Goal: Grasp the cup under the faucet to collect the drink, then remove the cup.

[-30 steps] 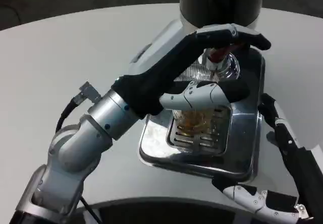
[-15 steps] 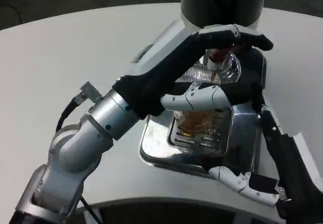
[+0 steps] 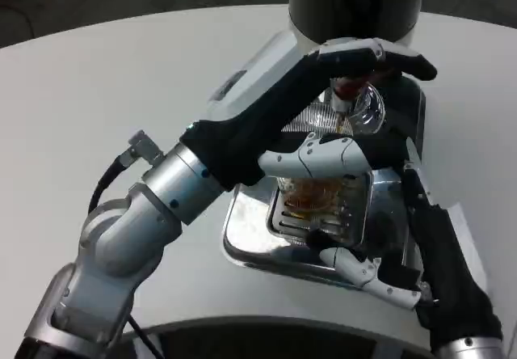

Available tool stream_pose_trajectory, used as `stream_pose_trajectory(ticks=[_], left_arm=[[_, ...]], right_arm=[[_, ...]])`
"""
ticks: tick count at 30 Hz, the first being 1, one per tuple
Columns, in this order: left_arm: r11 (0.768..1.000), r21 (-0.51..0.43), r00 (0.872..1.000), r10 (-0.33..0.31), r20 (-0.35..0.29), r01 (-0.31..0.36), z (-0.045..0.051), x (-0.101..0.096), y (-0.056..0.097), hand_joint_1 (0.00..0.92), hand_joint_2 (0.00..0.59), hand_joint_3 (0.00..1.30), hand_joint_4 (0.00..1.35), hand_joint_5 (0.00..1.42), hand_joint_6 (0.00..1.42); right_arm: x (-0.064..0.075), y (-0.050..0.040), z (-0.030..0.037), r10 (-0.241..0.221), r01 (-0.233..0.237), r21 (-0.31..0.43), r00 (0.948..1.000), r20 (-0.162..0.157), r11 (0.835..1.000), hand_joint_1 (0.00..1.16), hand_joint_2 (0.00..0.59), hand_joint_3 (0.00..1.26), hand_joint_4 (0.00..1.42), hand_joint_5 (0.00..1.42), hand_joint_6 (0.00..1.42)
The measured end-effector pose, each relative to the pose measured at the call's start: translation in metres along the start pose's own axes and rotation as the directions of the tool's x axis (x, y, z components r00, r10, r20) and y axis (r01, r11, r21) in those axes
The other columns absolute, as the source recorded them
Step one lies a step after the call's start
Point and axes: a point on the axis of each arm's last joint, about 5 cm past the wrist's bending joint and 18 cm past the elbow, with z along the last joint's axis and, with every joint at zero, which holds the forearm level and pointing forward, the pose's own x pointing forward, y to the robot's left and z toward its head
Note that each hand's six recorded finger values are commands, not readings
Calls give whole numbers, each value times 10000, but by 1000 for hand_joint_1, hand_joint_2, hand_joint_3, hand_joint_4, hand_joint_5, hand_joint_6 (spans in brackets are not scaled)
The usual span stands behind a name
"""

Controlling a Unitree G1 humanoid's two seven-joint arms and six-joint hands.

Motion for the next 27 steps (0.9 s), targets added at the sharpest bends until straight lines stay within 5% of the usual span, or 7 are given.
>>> stream_pose_trajectory(ticks=[13, 27], left_arm=[[10000, 25, 10000, 40, 23, -40, 1, 9, -6, 0, 31, 422, 304, 338, 158], [9999, 156, 10000, 27, 74, -28, -7, 45, 24, 0, 33, 423, 312, 338, 171]], right_arm=[[258, 217, -73, -536, 524, 609, 9984, 171, 9968, 860, 173, 0, 20, 27, 97], [378, 298, -94, -743, 721, 673, 9968, 292, 9951, 886, 163, 0, 32, 39, 98]])
